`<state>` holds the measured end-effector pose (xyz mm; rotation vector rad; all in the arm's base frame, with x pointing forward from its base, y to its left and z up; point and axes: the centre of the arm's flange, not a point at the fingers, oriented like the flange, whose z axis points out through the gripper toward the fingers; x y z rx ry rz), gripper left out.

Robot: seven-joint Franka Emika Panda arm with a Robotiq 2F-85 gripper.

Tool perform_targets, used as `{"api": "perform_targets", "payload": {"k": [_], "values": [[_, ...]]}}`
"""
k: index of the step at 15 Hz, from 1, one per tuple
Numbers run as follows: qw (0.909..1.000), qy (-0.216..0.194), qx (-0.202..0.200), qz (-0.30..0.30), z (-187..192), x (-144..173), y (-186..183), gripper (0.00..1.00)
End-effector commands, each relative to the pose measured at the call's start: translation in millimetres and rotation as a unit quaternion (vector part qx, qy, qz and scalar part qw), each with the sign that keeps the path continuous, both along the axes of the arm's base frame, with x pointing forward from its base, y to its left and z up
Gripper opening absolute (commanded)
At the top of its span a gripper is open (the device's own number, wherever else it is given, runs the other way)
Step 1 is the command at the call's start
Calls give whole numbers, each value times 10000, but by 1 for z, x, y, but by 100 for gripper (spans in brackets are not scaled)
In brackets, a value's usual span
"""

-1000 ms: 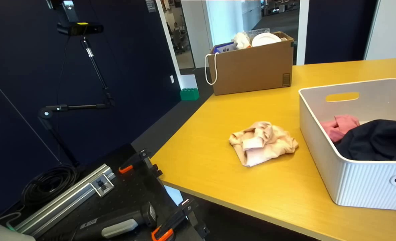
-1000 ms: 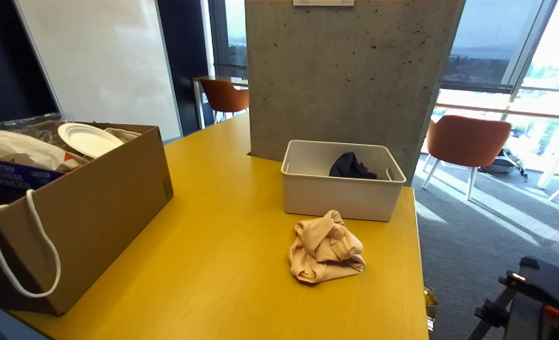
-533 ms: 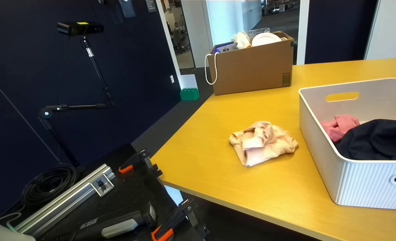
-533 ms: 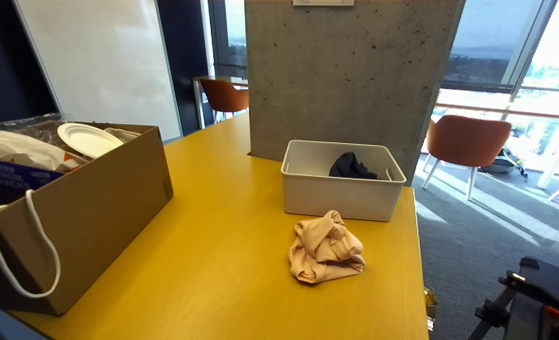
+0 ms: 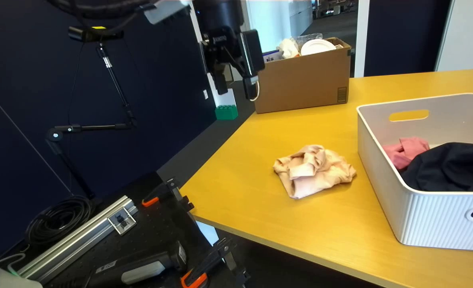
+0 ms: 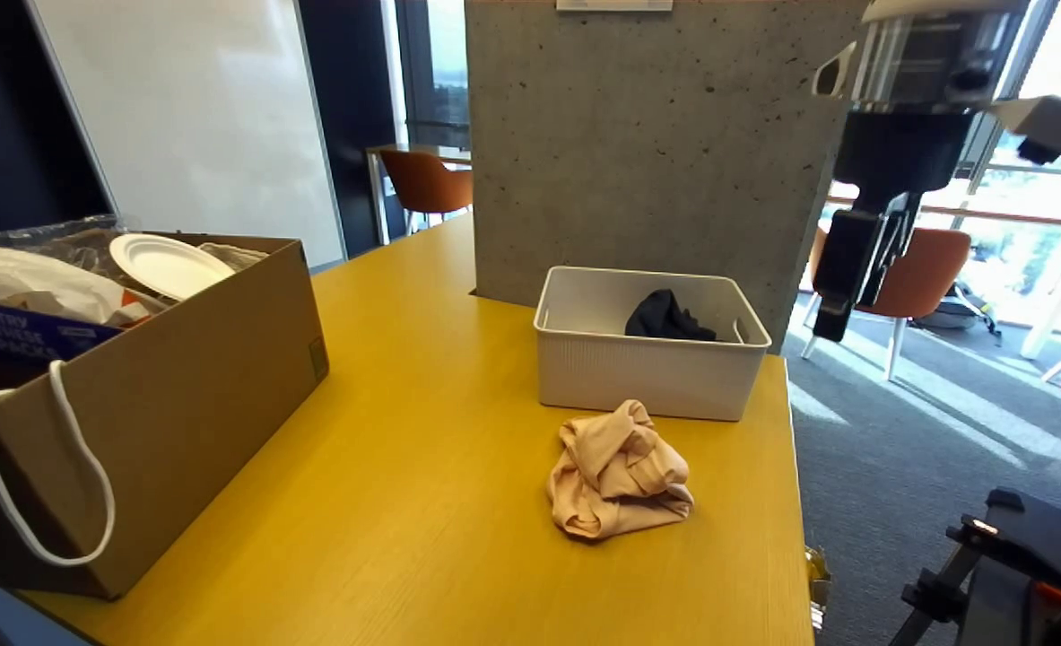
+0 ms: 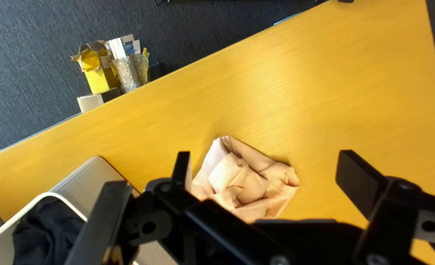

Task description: Unfold the peach t-shirt and lay it out on the table.

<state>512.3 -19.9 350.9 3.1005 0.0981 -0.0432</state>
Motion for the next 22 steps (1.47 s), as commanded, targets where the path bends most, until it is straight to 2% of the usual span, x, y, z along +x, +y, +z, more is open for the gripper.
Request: {"api": "perform_targets", "payload": {"k": [1,5,10,11,12,13,17,22], "values": [[9995,-18,-245,184,-56,37,-11,100],[9988,-47,-469,120,-110,51,-50,100],[9949,-548,-835,168,-140,97,-70,100],[9961,-553,-677,126,-135,101,-66,100],[9976,-439,-506,164,-124,90,-62,100],[9969,-428,-642,141,-137,83,-67,100],[9970,-481,-584,154,-132,88,-60,100],[9930,-972,-516,423,-173,139,-53,100]]}}
